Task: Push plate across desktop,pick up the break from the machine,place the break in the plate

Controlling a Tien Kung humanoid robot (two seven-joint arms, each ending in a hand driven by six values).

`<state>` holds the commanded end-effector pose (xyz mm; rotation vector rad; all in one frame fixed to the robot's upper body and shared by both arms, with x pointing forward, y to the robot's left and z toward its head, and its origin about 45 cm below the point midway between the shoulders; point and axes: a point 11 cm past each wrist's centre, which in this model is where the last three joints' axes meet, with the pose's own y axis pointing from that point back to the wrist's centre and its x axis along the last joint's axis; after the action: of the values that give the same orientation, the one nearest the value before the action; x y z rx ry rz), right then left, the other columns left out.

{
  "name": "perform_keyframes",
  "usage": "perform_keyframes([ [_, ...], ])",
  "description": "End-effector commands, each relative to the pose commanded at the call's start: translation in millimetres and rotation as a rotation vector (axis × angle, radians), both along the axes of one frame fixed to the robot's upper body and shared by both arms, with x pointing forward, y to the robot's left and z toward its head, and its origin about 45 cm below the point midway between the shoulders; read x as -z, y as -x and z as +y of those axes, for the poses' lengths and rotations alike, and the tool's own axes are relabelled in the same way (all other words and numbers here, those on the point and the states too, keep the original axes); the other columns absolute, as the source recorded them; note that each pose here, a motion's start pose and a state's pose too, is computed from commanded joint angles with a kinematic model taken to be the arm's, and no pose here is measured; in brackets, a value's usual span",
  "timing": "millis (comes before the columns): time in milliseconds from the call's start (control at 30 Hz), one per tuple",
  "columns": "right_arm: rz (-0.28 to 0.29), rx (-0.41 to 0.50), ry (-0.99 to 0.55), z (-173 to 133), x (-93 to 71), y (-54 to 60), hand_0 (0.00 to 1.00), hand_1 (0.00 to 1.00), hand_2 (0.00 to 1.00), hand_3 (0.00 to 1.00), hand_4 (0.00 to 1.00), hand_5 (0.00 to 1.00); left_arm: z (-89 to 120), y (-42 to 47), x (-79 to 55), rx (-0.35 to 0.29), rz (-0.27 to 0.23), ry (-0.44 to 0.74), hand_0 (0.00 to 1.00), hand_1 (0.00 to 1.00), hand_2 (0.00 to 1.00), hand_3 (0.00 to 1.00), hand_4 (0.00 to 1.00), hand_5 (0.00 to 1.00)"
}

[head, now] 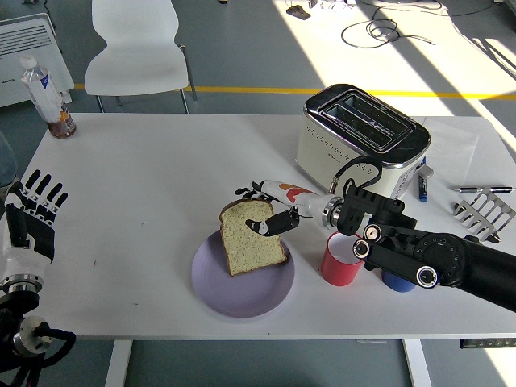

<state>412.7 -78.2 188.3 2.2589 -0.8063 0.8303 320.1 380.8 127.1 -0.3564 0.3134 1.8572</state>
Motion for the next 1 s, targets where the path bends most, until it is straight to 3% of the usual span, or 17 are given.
perform_keyframes([
  [100, -0.041, 0.009, -0.015, -2.0, -5.1, -2.9, 0.845, 0.84, 0.91, 0.969, 0.736, 0.263, -0.8, -0.1, 0.4, 0.003, 0.002, 0.0, 0.8, 0.823, 0.891, 0.87, 0.504, 0.998],
  [400, -0.088, 0.053, -0.112, -7.8, -30.7, -10.7, 0.863, 0.856, 0.92, 0.972, 0.75, 0.256, 0.2, -1.8, -2.2, -0.003, -0.007, 0.001, 0.799, 0.823, 0.891, 0.869, 0.504, 0.998],
  [633, -0.092, 0.085, -0.26, -21.2, -52.5, -4.1, 0.858, 0.843, 0.903, 0.957, 0.74, 0.265, -1.9, 1.3, 1.8, 0.007, 0.006, -0.004, 0.799, 0.823, 0.891, 0.869, 0.504, 0.998],
  [767, -0.045, 0.104, -0.44, -34.3, -71.3, 7.5, 0.841, 0.809, 0.882, 0.903, 0.709, 0.278, -4.2, 4.2, 5.7, 0.018, 0.018, -0.006, 0.799, 0.822, 0.891, 0.868, 0.504, 0.998],
  [900, 0.042, 0.15, -0.695, -54.4, -96.5, 19.1, 0.841, 0.809, 0.882, 0.903, 0.709, 0.278, -3.8, 7.7, 8.1, 0.019, 0.026, -0.011, 0.799, 0.822, 0.891, 0.868, 0.504, 0.998],
  [933, 0.059, 0.162, -0.768, -59.4, -106.3, 21.4, 0.792, 0.784, 0.802, 0.818, 0.583, 0.387, -3.5, 8.5, 8.5, 0.02, 0.028, -0.012, 0.8, 0.822, 0.891, 0.867, 0.504, 0.998],
  [1000, 0.09, 0.18, -0.878, -69.9, -120.3, 23.8, 0.792, 0.784, 0.802, 0.818, 0.583, 0.387, -3.0, 10.0, 9.4, 0.019, 0.031, -0.014, 0.8, 0.822, 0.891, 0.867, 0.504, 0.998],
])
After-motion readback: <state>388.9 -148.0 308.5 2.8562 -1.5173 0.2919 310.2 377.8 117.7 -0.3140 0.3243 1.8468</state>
